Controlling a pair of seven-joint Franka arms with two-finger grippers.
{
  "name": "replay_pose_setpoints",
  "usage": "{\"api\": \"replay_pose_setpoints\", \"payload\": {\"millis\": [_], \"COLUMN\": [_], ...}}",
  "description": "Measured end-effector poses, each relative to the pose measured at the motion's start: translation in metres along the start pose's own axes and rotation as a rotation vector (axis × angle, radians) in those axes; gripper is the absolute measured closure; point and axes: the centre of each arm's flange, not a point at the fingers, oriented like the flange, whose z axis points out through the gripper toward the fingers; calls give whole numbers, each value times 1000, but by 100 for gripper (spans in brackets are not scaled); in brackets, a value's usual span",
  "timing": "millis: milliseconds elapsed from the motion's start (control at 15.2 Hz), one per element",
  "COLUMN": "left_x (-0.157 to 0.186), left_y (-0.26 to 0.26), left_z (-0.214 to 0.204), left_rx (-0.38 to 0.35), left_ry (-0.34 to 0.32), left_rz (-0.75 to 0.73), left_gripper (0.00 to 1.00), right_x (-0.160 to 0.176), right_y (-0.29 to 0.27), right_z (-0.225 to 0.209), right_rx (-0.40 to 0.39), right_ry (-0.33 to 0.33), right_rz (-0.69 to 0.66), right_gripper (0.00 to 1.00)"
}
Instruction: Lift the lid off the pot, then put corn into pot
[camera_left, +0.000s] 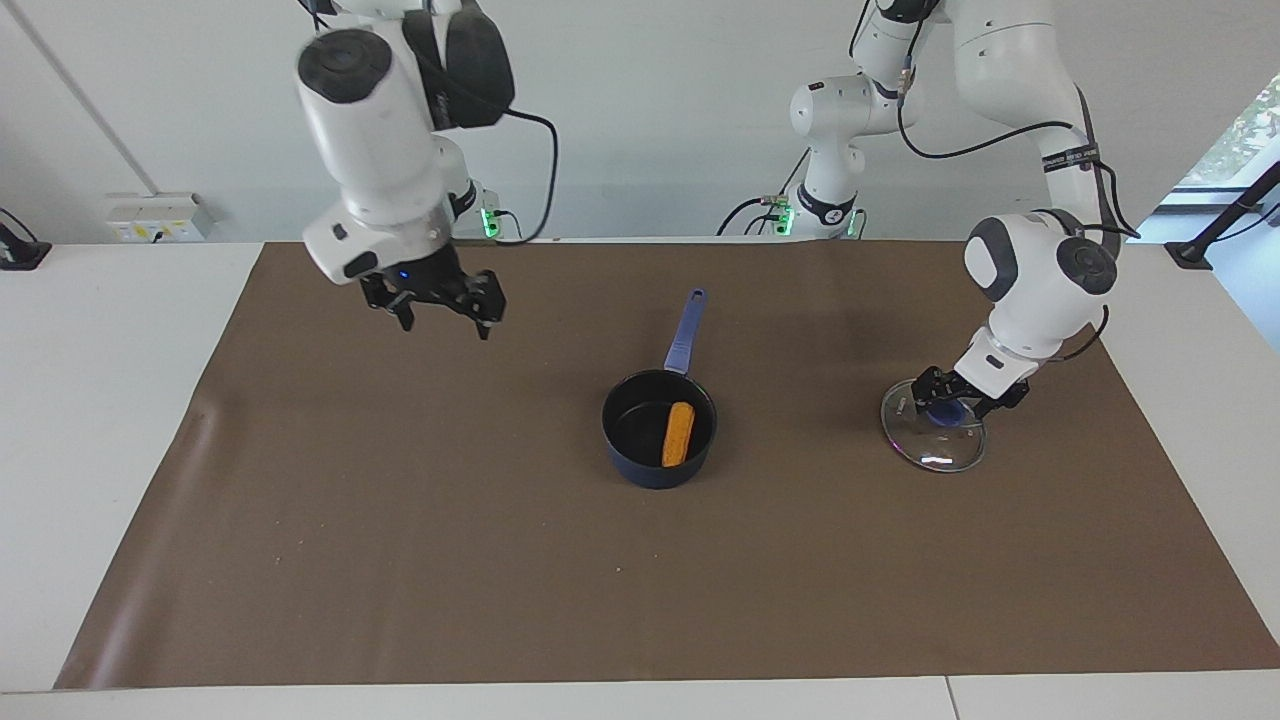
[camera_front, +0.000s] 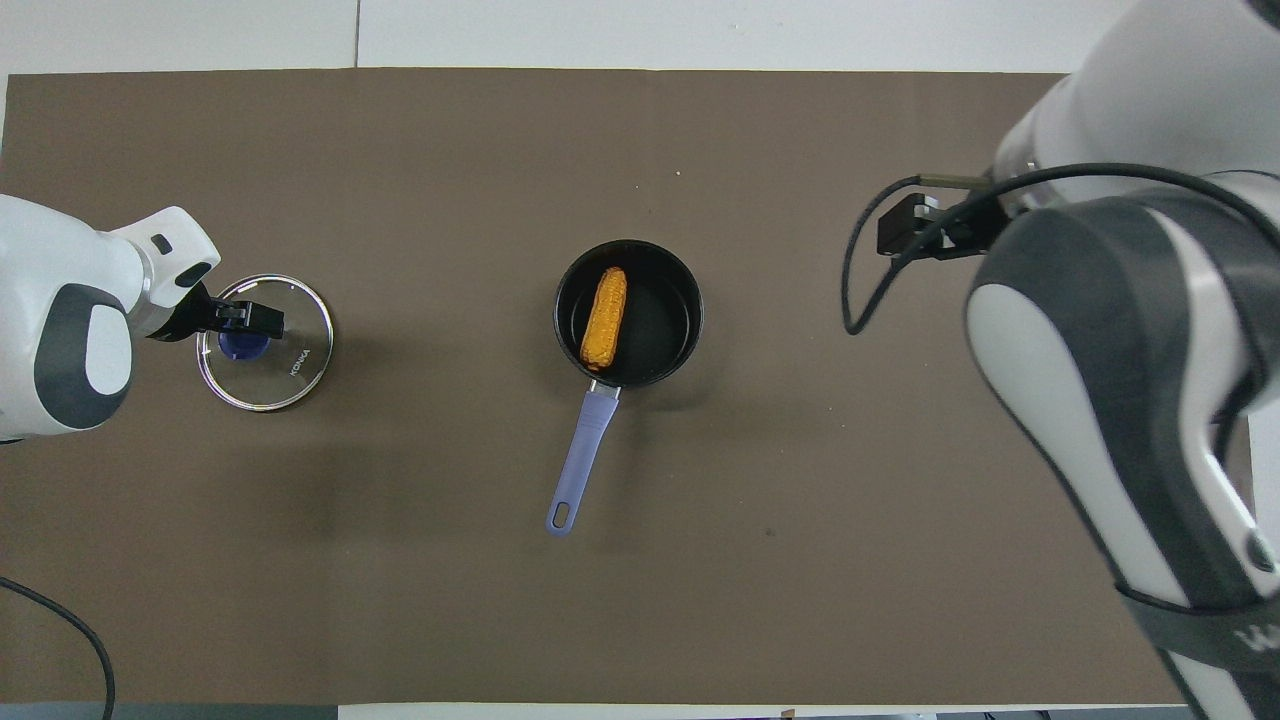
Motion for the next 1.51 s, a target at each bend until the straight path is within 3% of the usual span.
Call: {"api": "replay_pose_setpoints", "payload": {"millis": [328, 591, 788, 1182, 1511], "left_x": [20, 14, -16, -40, -44], "left_y": [15, 46, 57, 81, 83], "left_z": [-96, -164, -204, -215, -227], "left_rx": [-6, 18, 25, 30, 34], "left_ry": [-19, -28, -64, -110, -86], "left_rz": [-3, -17, -23, -30, -69], "left_gripper": [0, 0, 0, 0, 0], "right_x": [-9, -10, -20, -29, -27], "right_y": [126, 136, 150, 163, 165], "right_z": [-26, -14, -9, -8, -4], "right_rx": [6, -9, -7, -15, -16], "right_ry": [-59, -88, -100, -76, -83], "right_rz": [-44, -43, -52, -73, -67], "right_gripper": [0, 0, 0, 0, 0]}}
